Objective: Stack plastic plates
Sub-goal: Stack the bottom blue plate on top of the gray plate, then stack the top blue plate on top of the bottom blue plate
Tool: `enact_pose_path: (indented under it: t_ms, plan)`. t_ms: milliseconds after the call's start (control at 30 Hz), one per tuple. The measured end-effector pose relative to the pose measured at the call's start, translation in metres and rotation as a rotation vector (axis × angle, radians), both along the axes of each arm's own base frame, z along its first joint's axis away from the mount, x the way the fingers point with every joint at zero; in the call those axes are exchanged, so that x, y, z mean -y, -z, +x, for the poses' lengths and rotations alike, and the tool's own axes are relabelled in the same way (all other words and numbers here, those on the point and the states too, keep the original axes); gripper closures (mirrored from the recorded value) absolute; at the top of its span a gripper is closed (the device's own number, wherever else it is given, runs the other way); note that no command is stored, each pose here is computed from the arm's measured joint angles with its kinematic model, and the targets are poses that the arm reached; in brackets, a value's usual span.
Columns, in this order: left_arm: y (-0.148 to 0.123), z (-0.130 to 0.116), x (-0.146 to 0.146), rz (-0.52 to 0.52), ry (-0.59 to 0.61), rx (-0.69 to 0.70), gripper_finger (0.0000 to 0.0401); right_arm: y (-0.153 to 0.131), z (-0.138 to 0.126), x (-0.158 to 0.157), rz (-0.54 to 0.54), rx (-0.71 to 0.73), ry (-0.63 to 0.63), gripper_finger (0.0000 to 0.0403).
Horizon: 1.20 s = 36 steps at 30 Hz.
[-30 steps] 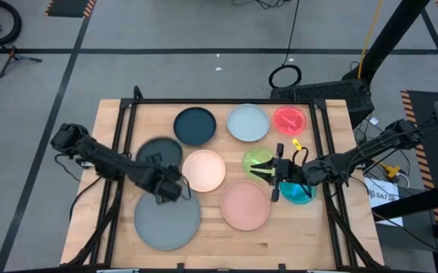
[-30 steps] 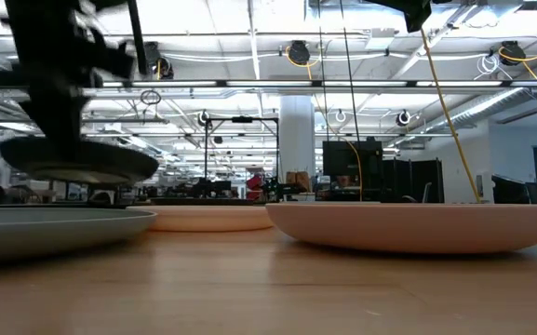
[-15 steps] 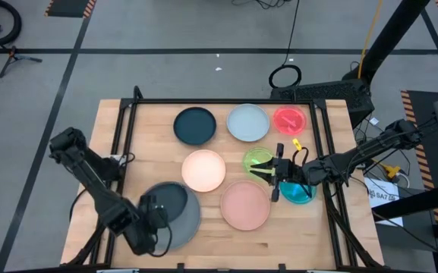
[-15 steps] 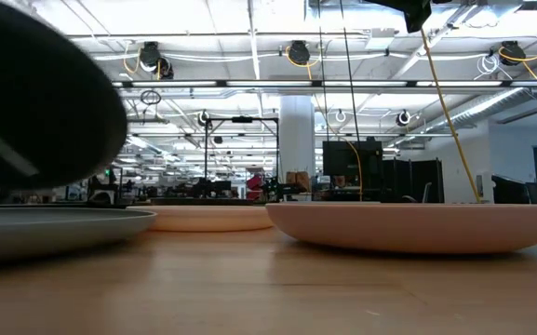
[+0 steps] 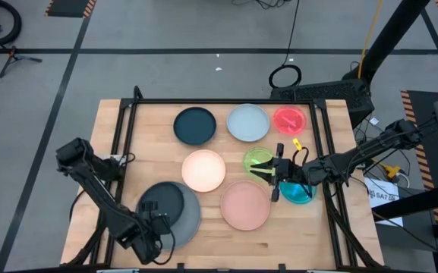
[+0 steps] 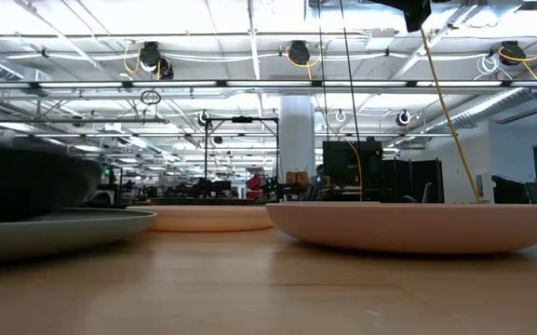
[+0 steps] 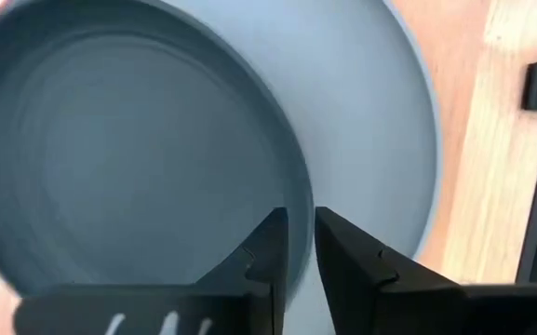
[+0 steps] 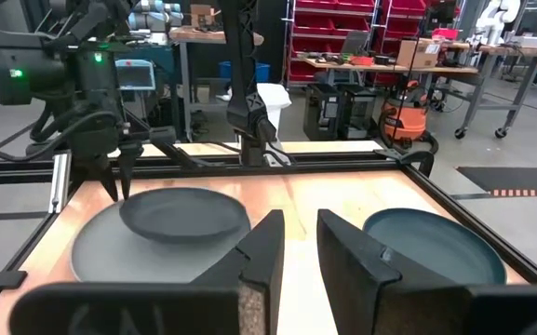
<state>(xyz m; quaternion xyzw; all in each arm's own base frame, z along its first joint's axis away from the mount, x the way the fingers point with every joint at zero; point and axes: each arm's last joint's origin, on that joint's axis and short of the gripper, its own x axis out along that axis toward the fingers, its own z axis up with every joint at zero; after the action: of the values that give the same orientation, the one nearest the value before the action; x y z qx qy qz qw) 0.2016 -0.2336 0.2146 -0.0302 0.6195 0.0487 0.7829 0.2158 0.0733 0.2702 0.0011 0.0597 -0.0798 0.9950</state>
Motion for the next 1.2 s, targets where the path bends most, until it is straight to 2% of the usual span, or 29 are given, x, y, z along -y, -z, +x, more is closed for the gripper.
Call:
enact_pose_path:
  t_ms: [200, 300, 467, 700, 800, 900, 1067, 1200]
  plan:
    - [0.000, 0.000, 0.000, 0.013, 0.029, 0.005, 0.0329, 0.000, 0.000, 0.000, 0.004, 0.001, 0.000, 0.0342]
    - [-0.001, 0.001, -0.001, 0.059, 0.103, 0.033, 0.0328, 0.000, 0.000, 0.000, 0.024, 0.004, 0.003, 0.0342]
    - [-0.007, 0.001, -0.003, 0.273, 0.281, 0.182, 0.0328, 0.000, 0.000, 0.001, 0.071, 0.014, 0.029, 0.0342]
    - [-0.052, -0.013, -0.032, 0.518, 0.454, 0.412, 0.0328, 0.006, 0.007, 0.008, 0.142, 0.019, 0.160, 0.0342]
    - [-0.068, -0.026, -0.055, 0.561, 0.440, 0.505, 0.0327, 0.009, 0.018, 0.014, 0.178, 0.003, 0.207, 0.0342]
    - [-0.075, -0.039, -0.078, 0.570, 0.373, 0.606, 0.0327, 0.013, 0.031, 0.016, 0.194, -0.035, 0.228, 0.0342]
    - [-0.067, -0.056, -0.111, 0.615, 0.216, 0.749, 0.0327, 0.009, 0.061, 0.030, 0.214, -0.108, 0.311, 0.0342]
    - [-0.061, -0.063, -0.132, 0.686, 0.116, 0.778, 0.0327, -0.004, 0.085, 0.059, 0.219, -0.197, 0.417, 0.0342]
